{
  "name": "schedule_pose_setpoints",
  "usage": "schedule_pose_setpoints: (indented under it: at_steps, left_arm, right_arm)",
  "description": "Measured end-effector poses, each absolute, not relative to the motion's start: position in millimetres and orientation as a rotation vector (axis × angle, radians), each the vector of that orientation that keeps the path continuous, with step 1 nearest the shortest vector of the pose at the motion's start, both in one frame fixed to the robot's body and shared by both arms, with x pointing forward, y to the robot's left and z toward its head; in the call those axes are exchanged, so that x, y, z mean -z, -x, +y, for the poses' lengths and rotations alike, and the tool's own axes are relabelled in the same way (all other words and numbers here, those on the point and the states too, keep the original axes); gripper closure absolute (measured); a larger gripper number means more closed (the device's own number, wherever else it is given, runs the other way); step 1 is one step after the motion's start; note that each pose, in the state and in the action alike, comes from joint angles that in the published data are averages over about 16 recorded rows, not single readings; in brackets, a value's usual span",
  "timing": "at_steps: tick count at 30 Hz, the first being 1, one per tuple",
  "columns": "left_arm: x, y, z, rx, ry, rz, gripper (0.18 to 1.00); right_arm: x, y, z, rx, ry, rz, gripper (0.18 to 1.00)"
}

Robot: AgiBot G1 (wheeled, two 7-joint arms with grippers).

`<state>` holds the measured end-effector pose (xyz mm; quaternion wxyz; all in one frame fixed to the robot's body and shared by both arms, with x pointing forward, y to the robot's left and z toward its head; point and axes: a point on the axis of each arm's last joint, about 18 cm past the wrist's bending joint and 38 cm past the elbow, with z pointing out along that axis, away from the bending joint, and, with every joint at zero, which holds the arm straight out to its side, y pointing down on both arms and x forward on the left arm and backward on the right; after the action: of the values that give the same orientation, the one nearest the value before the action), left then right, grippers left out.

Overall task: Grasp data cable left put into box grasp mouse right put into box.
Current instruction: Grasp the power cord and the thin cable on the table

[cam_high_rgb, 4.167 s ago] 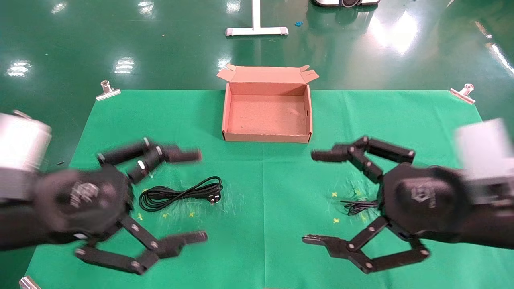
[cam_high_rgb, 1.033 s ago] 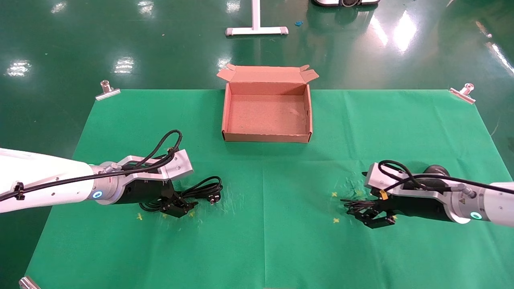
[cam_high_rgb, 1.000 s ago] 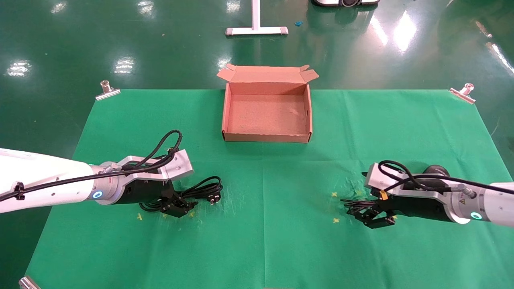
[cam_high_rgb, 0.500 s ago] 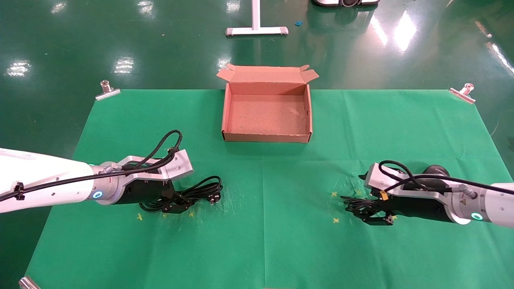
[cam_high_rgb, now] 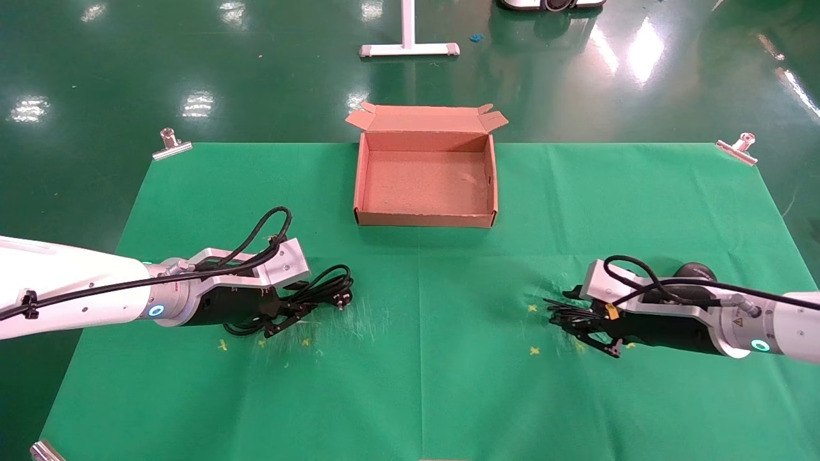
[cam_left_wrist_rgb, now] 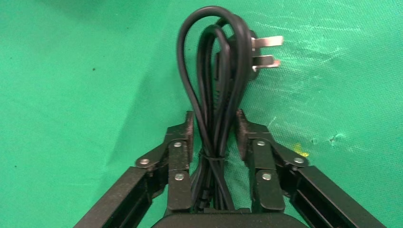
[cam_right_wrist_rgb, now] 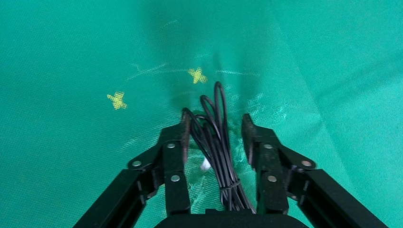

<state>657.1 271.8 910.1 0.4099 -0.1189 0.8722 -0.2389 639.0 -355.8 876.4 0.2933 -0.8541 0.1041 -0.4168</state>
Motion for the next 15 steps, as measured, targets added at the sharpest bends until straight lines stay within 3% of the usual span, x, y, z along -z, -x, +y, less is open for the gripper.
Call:
schedule_pose_setpoints:
  at_steps: [7, 15]
  left_arm:
    - [-910.2, -657.3, 272.1, 0.600, 0.300, 2.196, 0.827]
    - [-910.4, -657.3, 272.3, 0.599, 0.300, 2.195, 0.888]
  right_arm:
    - [-876.4, -638.9, -356.0, 1.111, 2.275, 0.277, 0.782]
    - [-876.5, -638.9, -356.3, 1.112, 2.275, 0.278, 0.896]
